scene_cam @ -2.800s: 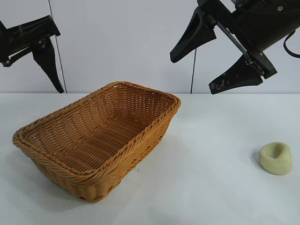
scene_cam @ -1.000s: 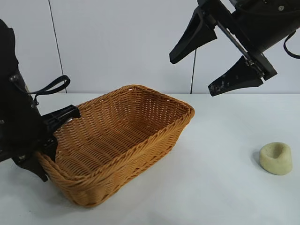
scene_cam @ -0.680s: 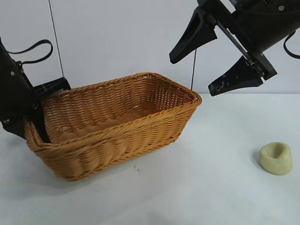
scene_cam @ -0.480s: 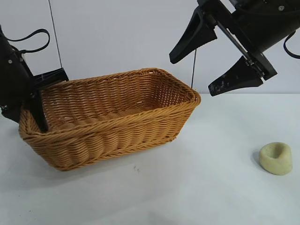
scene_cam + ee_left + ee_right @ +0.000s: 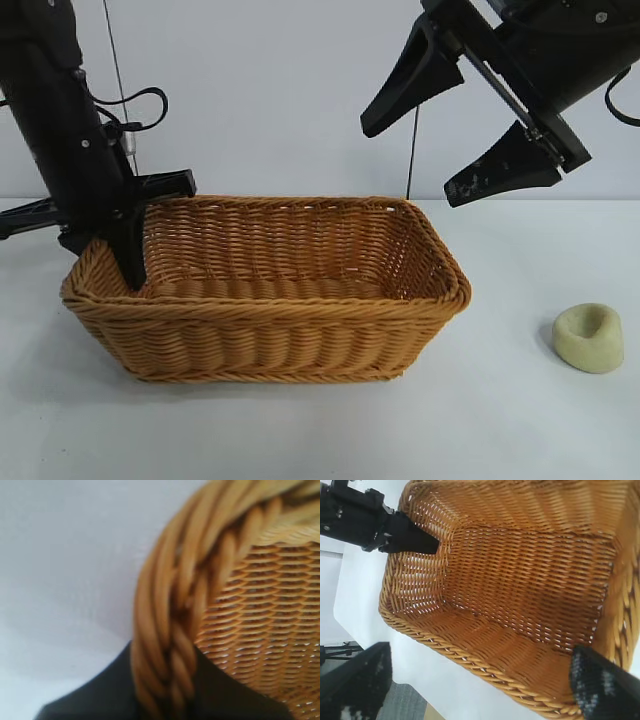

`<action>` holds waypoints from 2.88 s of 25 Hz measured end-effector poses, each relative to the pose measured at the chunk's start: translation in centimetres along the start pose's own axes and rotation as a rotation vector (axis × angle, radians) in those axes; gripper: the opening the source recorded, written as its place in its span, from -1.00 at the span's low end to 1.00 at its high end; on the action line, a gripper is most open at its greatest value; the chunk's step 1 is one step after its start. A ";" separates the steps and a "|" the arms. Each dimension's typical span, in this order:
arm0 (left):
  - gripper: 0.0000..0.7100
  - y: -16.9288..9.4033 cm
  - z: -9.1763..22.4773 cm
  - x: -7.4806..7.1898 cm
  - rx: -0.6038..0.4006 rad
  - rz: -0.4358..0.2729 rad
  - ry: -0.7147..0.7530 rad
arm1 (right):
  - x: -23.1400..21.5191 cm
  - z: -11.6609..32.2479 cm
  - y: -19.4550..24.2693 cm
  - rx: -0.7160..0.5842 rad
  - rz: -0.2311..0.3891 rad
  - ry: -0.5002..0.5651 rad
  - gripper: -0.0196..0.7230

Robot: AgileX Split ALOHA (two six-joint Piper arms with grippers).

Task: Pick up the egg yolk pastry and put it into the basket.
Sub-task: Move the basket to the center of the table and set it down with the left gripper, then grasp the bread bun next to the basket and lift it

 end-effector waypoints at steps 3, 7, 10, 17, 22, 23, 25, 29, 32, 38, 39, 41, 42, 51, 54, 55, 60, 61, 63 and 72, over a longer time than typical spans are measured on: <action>-0.61 0.4 0.0 0.1 0.007 0.002 -0.005 | 0.0 0.0 0.0 0.001 0.000 0.000 0.84; -0.60 0.4 0.0 0.0 0.008 0.002 -0.024 | 0.0 0.0 0.0 0.003 -0.001 0.000 0.84; -0.31 0.4 0.0 0.0 0.009 0.005 -0.040 | 0.0 0.0 0.0 0.003 -0.001 0.000 0.84; 0.80 -0.2 0.0 -0.3 0.040 0.013 -0.044 | 0.0 0.0 0.0 0.003 -0.001 0.000 0.84; 0.88 -2.2 -0.7 -0.9 0.042 0.016 0.006 | 0.0 0.0 0.0 0.003 -0.001 0.000 0.84; 0.88 -2.9 -0.9 -1.1 0.028 0.015 0.023 | 0.0 0.0 0.0 0.003 -0.001 0.000 0.84; 0.89 -4.8 -1.4 -1.4 -0.017 0.003 0.056 | 0.0 0.0 0.0 0.003 -0.001 0.000 0.84; 0.89 -9.2 -1.7 -1.7 -0.117 -0.073 0.120 | 0.0 0.0 0.0 0.003 -0.001 0.000 0.84; 0.89 -11.1 -2.1 -1.3 -0.169 -0.155 0.156 | 0.0 0.0 0.0 0.003 -0.001 0.000 0.84; 0.89 -11.6 -2.3 -0.4 -0.176 -0.226 0.170 | 0.0 0.0 0.0 0.004 -0.001 0.000 0.84; 0.89 -11.6 -2.4 -0.2 -0.176 -0.227 0.168 | 0.0 0.0 0.0 0.004 -0.001 0.000 0.84; 0.89 -11.8 -2.4 0.6 -0.178 -0.229 0.155 | 0.0 0.0 0.0 0.004 0.000 -0.001 0.84; 0.89 -12.0 -2.5 1.1 -0.179 -0.231 0.147 | 0.0 0.0 0.0 0.004 0.000 -0.001 0.84; 0.89 -13.5 -2.5 7.2 -0.191 -0.255 0.039 | 0.0 0.1 0.0 0.005 -0.001 -0.001 0.84; 0.89 -14.1 -2.1 7.2 -0.199 -0.258 0.054 | 0.0 0.1 0.0 0.007 0.001 0.001 0.84; 0.89 -14.5 -1.7 7.0 -0.203 -0.259 0.061 | 0.0 0.1 0.0 0.007 0.001 0.001 0.84; 0.88 -16.6 1.8 6.3 -0.211 -0.260 0.071 | 0.0 0.1 0.0 0.007 0.001 0.001 0.84; 0.88 -16.9 2.7 6.2 -0.210 -0.260 0.071 | 0.0 0.1 0.0 0.007 0.001 0.001 0.84; 0.88 -17.6 5.1 5.8 -0.208 -0.260 0.071 | 0.0 0.1 0.0 0.007 0.001 0.001 0.84; 0.88 -19.5 18.7 4.4 -0.264 -0.266 0.086 | 0.0 0.1 0.0 0.007 0.001 0.001 0.84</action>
Point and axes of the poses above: a point on each arm's last joint axis where the gripper is mounted, y pointing out along that axis toward the gripper, x along the wrist's bending axis when the last joint is at zero, z = x × y, the point moved 1 cm from there along y, pointing out along that axis toward the gripper, and after that the axes turned 12 degrees about y, right-handed, at the moved point
